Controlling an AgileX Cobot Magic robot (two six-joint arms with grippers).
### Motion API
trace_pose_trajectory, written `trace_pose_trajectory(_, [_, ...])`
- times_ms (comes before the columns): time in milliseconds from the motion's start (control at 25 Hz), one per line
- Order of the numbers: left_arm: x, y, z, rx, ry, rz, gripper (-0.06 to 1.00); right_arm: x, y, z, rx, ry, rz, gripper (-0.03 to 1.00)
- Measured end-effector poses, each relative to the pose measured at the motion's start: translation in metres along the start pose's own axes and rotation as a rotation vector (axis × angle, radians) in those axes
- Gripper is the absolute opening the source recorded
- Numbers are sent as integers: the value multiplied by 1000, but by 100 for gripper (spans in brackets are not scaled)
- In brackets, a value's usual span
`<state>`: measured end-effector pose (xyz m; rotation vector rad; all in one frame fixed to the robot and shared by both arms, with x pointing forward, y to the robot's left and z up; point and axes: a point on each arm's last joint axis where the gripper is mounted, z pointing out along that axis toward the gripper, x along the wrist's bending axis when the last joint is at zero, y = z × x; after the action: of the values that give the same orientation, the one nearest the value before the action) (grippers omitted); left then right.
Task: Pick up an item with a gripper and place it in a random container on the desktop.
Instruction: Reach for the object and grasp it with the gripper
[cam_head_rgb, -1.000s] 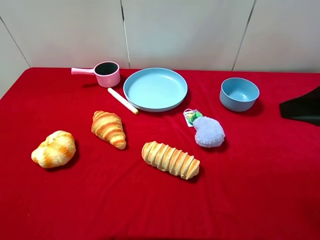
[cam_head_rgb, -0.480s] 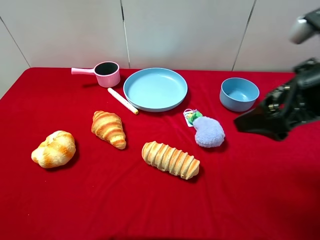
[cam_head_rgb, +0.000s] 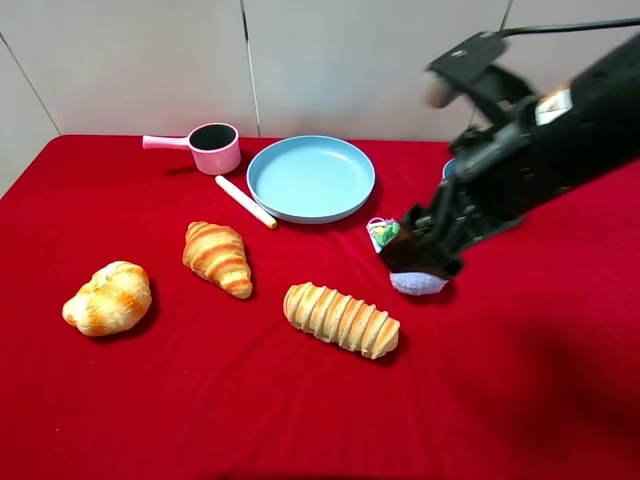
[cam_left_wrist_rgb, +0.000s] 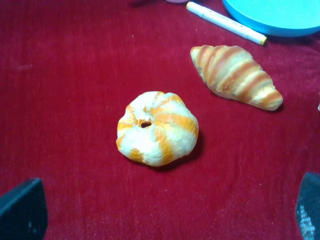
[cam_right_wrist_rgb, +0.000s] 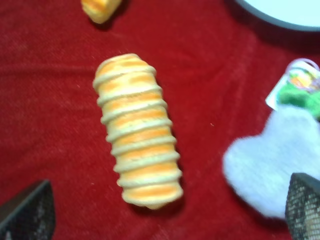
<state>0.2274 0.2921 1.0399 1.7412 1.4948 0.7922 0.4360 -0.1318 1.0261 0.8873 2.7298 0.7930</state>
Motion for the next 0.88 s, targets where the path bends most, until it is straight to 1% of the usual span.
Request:
trace_pose_trajectory(120, [0, 0, 0, 0, 0, 0, 100, 7, 6, 18, 41, 27, -16, 69])
trace_pose_trajectory(320, [0, 0, 0, 0, 0, -1, 100, 15, 16, 47, 92, 43, -48, 69])
trace_pose_trajectory(480, [0, 0, 0, 0, 0, -1, 100, 14, 19, 69, 131, 47, -32, 69])
trace_pose_trajectory(720, [0, 0, 0, 0, 0, -1, 100, 12, 14, 95, 182, 50, -21, 69])
trace_pose_trajectory(880, [0, 0, 0, 0, 0, -1, 100, 19, 14, 110, 188, 52, -51, 69])
